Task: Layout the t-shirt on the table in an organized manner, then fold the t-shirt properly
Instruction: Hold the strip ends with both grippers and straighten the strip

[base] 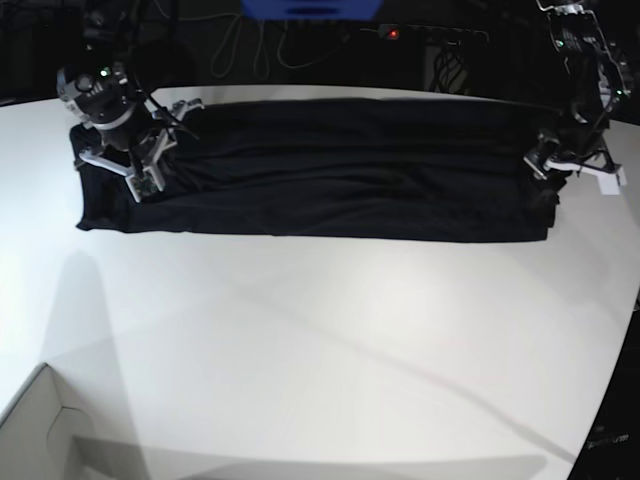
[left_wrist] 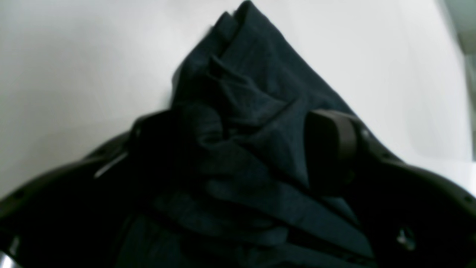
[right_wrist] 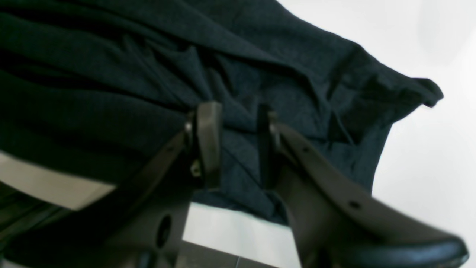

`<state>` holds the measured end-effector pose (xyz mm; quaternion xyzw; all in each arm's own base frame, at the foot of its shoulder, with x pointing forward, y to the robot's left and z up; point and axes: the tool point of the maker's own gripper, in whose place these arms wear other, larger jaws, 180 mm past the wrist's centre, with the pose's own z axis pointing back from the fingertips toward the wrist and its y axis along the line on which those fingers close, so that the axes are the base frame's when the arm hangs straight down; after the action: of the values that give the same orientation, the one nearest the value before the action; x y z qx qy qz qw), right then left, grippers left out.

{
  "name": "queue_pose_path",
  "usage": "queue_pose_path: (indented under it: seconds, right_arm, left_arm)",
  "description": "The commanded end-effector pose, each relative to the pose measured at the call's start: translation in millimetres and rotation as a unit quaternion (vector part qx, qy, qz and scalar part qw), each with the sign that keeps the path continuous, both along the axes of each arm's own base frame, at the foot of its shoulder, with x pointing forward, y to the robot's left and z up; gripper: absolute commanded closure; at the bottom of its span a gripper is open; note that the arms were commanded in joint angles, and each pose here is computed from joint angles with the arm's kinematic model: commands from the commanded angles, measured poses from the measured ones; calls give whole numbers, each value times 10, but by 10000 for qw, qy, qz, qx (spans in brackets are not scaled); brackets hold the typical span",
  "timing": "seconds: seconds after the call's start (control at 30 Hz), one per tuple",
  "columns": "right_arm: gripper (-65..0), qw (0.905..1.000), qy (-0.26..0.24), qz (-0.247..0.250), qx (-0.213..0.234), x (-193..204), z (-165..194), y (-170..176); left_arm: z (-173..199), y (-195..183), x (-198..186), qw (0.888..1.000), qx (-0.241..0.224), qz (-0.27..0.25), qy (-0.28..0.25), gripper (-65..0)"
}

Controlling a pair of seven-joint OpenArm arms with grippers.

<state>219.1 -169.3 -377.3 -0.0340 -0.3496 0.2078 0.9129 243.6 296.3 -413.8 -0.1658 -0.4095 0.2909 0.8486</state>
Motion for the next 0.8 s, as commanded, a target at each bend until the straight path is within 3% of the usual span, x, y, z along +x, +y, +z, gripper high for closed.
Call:
queue_pose_path:
  seconds: [0.0, 0.13, 0.2, 0.37, 0.6, 0.77]
  right_arm:
    - [-166, 9998, -196, 33, 22, 59, 88, 7]
    - [-166, 9998, -204, 33, 22, 65, 91, 7]
    - [-166, 9998, -204, 33, 22, 65, 91, 7]
    - [-166, 9998, -196, 33, 22, 59, 88, 7]
    - [-166, 9998, -177, 9, -7, 40, 83, -21]
    - [-166, 9999, -169, 9, -7, 34, 80, -21]
  left_arm:
    - [-17, 28, -19, 9998, 142, -67, 137, -518]
    - [-79, -9, -54, 9995, 185, -93, 250, -514]
    - [-98, -3, -68, 9991, 260, -127, 313, -472]
    - [-298, 12, -87, 9982, 186, -67, 568, -241]
    - [-473, -59, -100, 9969, 16, -594, 524, -1]
    - [-372, 44, -21, 9977, 105, -556, 373, -1]
